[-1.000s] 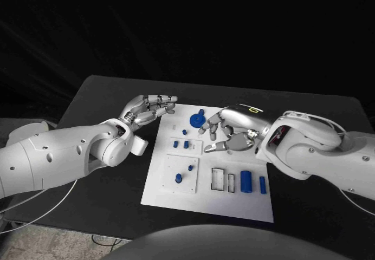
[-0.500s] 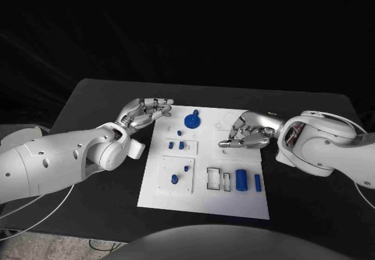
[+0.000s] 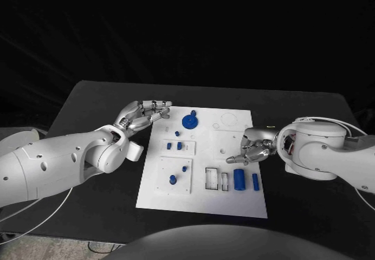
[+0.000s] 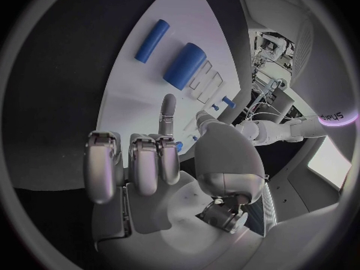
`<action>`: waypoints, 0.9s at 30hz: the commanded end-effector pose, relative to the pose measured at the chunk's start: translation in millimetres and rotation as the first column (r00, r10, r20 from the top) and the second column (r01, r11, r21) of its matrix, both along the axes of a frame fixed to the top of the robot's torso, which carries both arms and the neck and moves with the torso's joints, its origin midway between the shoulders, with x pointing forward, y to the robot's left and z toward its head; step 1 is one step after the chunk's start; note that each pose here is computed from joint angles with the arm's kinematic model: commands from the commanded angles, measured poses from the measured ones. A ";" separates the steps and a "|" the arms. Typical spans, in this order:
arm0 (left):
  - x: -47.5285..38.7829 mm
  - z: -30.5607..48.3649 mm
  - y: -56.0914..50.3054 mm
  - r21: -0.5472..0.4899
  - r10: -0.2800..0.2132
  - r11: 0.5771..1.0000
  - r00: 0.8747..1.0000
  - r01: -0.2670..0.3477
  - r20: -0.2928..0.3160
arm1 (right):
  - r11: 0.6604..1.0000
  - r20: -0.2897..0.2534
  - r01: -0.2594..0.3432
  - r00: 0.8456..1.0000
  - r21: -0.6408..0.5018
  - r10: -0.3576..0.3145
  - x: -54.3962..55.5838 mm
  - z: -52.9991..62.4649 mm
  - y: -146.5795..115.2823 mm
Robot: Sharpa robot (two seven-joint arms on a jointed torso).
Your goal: Assemble the parts on the task board
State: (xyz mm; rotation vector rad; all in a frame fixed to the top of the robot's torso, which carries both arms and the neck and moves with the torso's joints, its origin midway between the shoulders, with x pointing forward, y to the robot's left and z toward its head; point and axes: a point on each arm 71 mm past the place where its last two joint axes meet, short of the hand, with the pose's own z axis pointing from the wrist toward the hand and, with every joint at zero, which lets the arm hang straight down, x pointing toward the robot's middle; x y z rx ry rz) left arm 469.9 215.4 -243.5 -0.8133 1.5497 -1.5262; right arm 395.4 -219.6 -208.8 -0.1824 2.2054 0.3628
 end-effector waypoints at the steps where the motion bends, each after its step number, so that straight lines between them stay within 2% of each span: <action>1: -1.1 0.6 -1.3 -0.016 -0.017 1.000 1.000 0.017 0.000 | 0.995 -0.006 0.009 1.000 -0.098 -0.009 -3.6 -3.2 -3.5; 12: -1.3 0.7 0.4 -0.015 -0.015 1.000 1.000 0.015 0.000 | 0.992 0.021 0.025 1.000 -0.121 -0.023 -12.9 -2.7 -1.7; 19: -1.2 0.5 0.9 -0.014 -0.014 1.000 1.000 0.014 -0.001 | 0.993 0.016 0.037 0.999 -0.109 -0.036 -21.8 -10.2 -2.1; 27: -1.0 0.3 1.4 -0.013 -0.013 1.000 1.000 0.013 -0.002 | 0.994 0.044 0.039 0.998 -0.100 -0.035 -30.3 -17.9 -1.9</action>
